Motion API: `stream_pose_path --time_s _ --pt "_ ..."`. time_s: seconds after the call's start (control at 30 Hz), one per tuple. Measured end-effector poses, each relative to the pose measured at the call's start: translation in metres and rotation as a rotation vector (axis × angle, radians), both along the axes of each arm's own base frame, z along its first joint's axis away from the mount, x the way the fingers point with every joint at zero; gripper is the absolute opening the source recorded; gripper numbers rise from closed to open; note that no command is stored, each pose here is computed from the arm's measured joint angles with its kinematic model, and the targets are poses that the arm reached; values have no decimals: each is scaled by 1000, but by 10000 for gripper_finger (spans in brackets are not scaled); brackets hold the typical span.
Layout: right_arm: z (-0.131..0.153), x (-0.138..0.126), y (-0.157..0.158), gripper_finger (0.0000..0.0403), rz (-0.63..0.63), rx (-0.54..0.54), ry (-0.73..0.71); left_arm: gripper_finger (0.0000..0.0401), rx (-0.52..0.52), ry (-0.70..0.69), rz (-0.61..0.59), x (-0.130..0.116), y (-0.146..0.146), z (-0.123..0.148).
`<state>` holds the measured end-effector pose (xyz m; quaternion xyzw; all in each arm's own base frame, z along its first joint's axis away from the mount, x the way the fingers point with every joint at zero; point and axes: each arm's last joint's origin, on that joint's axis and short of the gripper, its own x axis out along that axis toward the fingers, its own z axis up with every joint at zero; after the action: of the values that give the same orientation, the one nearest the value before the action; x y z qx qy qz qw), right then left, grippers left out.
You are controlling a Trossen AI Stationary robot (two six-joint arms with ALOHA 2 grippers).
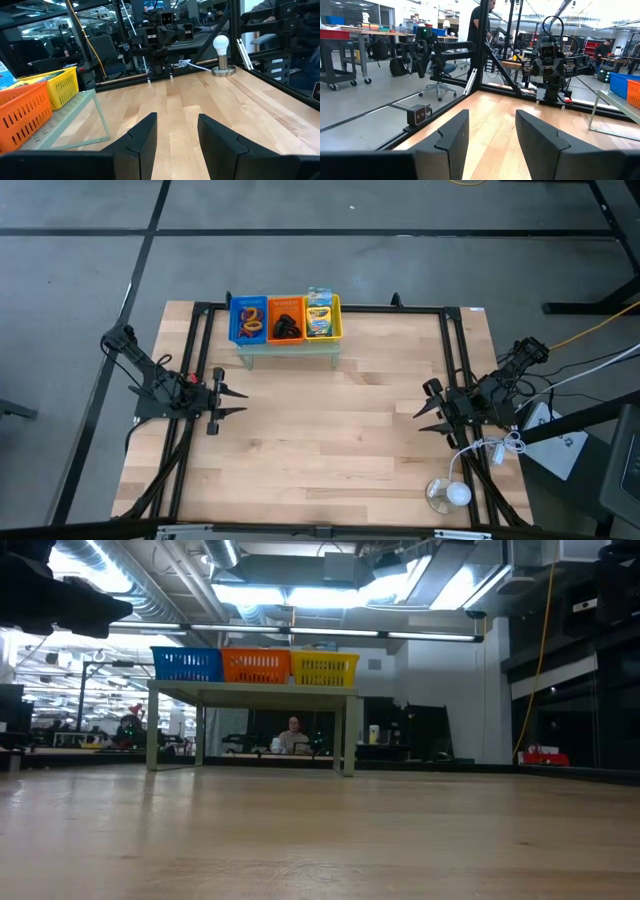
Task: Pick & Place Office Desk Supplies
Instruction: Return to Home Position
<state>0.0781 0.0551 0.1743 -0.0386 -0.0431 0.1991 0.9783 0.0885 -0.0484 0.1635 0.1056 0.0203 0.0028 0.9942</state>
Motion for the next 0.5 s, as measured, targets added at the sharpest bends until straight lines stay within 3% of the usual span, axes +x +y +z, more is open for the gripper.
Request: stream_pose_path --time_s 0.5 --pt "0 0 0 162 0 0 0 137 0 -1 0 0 0 0"
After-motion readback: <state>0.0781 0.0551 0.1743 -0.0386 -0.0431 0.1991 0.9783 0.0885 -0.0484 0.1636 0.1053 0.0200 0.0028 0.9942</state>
